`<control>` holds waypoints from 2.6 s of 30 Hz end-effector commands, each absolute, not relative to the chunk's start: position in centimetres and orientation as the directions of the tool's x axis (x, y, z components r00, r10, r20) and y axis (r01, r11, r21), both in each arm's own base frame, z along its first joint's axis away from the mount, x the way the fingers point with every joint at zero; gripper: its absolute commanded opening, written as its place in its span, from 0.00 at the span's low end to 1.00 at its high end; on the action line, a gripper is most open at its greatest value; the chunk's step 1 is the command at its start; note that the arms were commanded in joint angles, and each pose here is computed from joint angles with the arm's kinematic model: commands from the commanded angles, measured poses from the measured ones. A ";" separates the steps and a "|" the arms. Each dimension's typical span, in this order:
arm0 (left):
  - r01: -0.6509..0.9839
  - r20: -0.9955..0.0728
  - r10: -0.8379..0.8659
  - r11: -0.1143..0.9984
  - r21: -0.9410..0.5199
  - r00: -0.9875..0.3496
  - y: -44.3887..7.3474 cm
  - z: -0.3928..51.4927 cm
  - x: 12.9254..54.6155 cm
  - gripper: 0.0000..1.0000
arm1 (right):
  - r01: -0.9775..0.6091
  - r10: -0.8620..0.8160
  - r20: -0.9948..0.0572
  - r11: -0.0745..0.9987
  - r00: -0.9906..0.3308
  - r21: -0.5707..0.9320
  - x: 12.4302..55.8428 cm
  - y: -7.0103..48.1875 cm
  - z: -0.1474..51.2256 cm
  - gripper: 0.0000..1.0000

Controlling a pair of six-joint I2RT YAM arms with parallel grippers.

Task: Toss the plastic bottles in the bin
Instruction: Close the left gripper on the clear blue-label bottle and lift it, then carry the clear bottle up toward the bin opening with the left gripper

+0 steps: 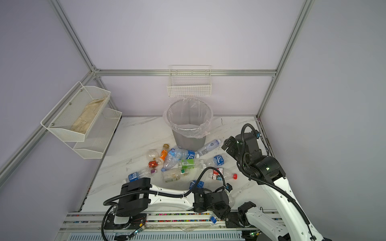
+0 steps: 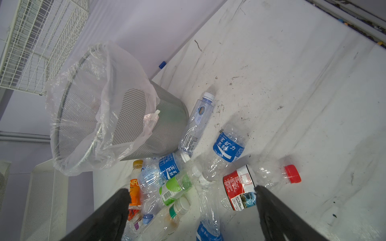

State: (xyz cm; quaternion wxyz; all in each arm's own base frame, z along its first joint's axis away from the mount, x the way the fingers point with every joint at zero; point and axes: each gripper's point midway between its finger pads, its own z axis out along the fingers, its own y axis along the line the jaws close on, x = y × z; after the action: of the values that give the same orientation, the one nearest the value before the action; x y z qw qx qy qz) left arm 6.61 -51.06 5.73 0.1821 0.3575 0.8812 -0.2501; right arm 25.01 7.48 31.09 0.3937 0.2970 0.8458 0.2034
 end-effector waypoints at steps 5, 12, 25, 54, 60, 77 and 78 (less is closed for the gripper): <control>0.703 -0.530 0.505 0.653 -0.282 -0.681 -53.1 7.8 7.3 0.65 | 0.351 0.652 -0.565 0.754 -0.505 0.556 24.7 6.8 30.6 0.97; 0.724 -0.509 0.552 0.647 -0.237 -0.660 -52.9 6.5 7.3 0.47 | 0.352 0.651 -0.577 0.756 -0.493 0.552 24.6 6.5 30.7 0.97; 0.777 -0.609 0.554 0.605 -0.173 -0.567 -52.0 12.0 8.4 0.22 | 0.343 0.651 -0.580 0.755 -0.489 0.559 24.2 6.3 30.8 0.97; 0.708 -0.901 0.293 0.706 -0.021 -0.319 -40.4 30.3 14.1 0.20 | 0.253 0.567 -0.627 0.815 -0.534 0.521 25.4 7.6 29.4 0.97; 0.651 -0.963 0.175 0.759 -0.002 -0.207 -35.5 37.3 16.6 0.20 | 0.178 0.536 -0.580 0.809 -0.613 0.560 25.4 10.0 25.9 0.96; 0.521 -0.993 -0.005 0.852 0.059 0.121 -26.4 54.0 20.5 0.20 | -0.041 0.377 -0.573 0.810 -0.728 0.585 24.5 13.9 21.8 0.97; 0.518 -0.991 -0.011 0.854 0.059 0.130 -26.3 54.6 20.5 0.20 | -0.060 0.366 -0.573 0.804 -0.733 0.591 24.3 14.2 21.8 0.97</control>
State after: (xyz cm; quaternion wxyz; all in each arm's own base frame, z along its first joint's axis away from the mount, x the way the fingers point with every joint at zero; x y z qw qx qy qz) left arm 20.79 -28.94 47.25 0.6691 0.2438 0.6837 -0.1597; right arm 24.53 13.02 21.30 0.3514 0.1203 0.8876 0.2725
